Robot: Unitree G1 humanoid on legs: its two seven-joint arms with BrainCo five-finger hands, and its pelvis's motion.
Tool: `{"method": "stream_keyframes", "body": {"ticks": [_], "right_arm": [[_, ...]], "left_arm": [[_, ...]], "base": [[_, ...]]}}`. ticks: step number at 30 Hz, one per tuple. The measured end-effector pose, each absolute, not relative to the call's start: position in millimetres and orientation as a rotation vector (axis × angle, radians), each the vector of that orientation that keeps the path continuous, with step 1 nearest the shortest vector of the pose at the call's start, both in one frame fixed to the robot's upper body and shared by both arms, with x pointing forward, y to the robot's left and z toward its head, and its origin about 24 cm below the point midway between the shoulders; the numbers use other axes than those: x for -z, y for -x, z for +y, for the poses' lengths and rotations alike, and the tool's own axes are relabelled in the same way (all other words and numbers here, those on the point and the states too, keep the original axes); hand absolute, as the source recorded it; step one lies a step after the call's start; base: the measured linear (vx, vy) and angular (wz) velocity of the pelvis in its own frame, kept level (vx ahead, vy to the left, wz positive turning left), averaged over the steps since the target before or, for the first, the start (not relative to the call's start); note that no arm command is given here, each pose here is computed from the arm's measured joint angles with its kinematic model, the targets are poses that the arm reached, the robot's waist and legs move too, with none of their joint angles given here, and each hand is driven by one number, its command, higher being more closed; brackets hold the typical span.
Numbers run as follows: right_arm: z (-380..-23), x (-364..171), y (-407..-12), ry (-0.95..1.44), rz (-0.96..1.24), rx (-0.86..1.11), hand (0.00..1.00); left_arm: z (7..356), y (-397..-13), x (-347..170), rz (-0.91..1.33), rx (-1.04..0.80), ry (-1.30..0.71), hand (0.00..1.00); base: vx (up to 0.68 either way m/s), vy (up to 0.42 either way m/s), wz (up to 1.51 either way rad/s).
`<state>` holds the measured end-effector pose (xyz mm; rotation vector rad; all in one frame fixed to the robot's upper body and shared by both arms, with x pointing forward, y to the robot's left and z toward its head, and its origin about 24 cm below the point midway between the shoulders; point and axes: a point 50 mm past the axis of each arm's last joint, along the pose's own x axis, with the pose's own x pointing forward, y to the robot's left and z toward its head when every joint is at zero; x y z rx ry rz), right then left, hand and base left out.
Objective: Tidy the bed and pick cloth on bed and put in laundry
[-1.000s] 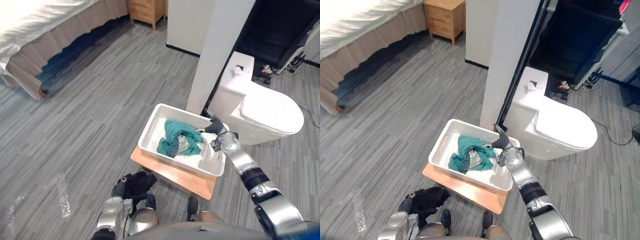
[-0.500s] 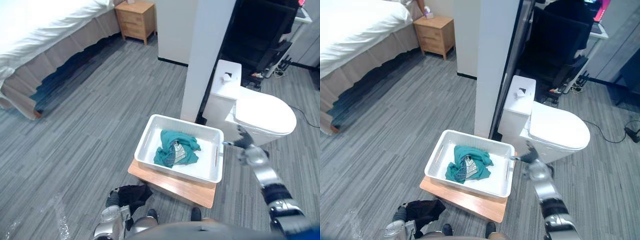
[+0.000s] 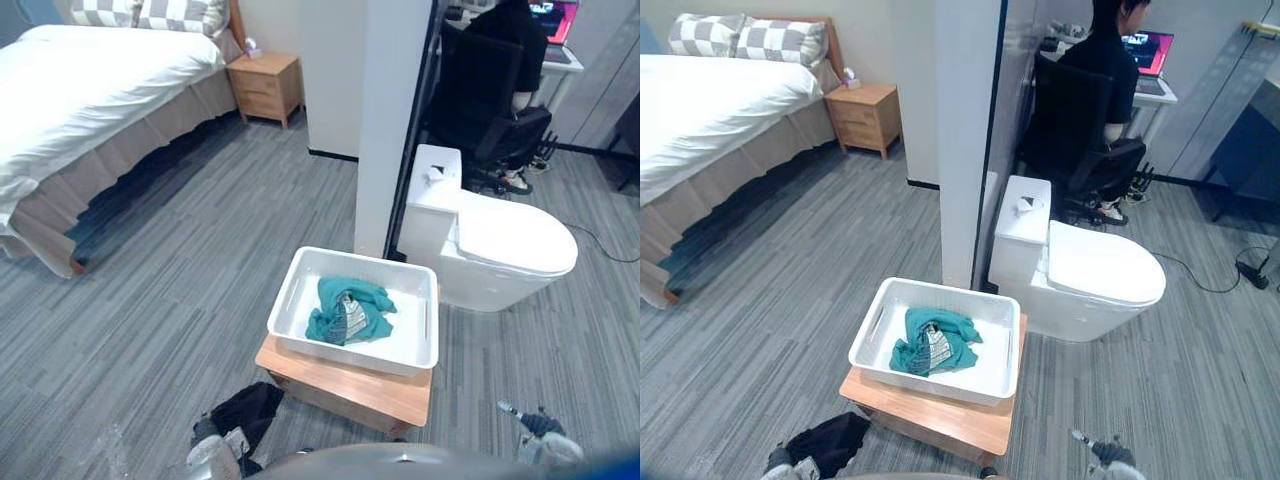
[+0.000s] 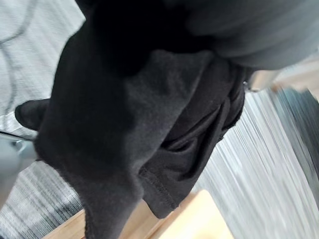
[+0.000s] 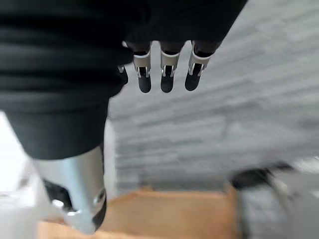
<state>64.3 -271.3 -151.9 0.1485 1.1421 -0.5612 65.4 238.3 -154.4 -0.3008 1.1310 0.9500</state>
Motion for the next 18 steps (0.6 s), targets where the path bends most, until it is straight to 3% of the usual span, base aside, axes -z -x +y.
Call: {"method": "stream_keyframes", "body": {"ticks": [6, 11, 14, 18], "right_arm": [[-232, 168, -42, -0.268, 1.258, 0.419, 0.0], [-231, 168, -43, -0.293, 1.245, 0.395, 0.0], [-234, 167, -37, -0.348, 1.22, 0.449, 0.0], [-237, 167, -30, -0.441, 1.176, 0.539, 0.0]], "left_arm": [[240, -53, 156, 1.07, -1.223, 0.491, 1.0], [253, -53, 148, 0.883, -1.515, 0.691, 1.0], [279, -40, 135, 0.635, -1.802, 0.851, 1.0], [329, -15, 108, 0.284, -2.068, 0.879, 1.0]], "base": [[0.04, 0.018, 0.15], [0.06, 0.022, 0.65], [0.11, 0.018, 0.78], [0.15, 0.01, 0.45]]}}
